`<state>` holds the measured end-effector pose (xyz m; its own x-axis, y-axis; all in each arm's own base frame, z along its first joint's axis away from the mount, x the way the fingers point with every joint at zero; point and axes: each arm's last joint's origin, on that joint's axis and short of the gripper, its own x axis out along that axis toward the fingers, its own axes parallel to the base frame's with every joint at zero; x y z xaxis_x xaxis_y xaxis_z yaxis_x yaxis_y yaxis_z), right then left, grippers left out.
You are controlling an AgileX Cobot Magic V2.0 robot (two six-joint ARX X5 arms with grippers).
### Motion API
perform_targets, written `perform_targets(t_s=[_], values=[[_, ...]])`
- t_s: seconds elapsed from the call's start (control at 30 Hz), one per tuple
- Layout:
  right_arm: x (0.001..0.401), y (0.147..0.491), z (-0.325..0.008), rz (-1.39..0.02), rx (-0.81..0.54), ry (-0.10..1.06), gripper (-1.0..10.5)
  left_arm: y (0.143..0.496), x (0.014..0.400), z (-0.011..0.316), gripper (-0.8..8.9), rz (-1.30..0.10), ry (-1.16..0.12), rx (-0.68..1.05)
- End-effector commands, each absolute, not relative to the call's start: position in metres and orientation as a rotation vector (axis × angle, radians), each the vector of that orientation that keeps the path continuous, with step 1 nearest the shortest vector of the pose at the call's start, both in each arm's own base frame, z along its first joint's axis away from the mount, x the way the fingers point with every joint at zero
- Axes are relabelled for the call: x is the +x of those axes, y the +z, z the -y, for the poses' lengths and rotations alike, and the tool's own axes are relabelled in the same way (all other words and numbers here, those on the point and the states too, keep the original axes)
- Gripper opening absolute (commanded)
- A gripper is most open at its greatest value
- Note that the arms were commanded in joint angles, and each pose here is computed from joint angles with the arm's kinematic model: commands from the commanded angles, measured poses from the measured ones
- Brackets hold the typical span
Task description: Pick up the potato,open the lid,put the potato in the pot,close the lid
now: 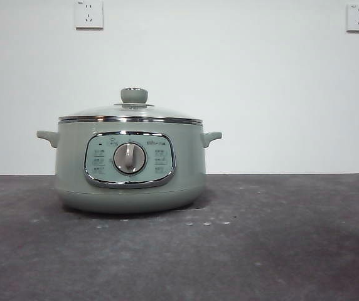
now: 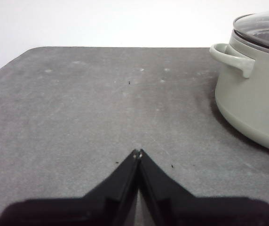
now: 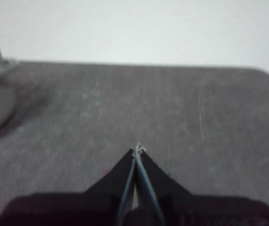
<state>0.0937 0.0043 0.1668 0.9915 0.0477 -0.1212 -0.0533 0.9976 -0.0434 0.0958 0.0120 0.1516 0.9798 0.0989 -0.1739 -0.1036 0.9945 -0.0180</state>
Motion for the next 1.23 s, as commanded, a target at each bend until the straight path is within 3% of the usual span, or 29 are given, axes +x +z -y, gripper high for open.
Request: perform_targets(t_s=[0.03,1.23], values=[[0.0954,0.1575,-0.0042,-0.135,-0.029,0.046,0.0,0.1486,0.0963,-0.0118,-0.03,-0.178,0.1,-0.037],[0.0958,0.15,-0.0042,-0.178,-0.026,0.045,0.0,0.1485,0.0963,-0.0118,-0.03,-0.178,0.1,-0.037]])
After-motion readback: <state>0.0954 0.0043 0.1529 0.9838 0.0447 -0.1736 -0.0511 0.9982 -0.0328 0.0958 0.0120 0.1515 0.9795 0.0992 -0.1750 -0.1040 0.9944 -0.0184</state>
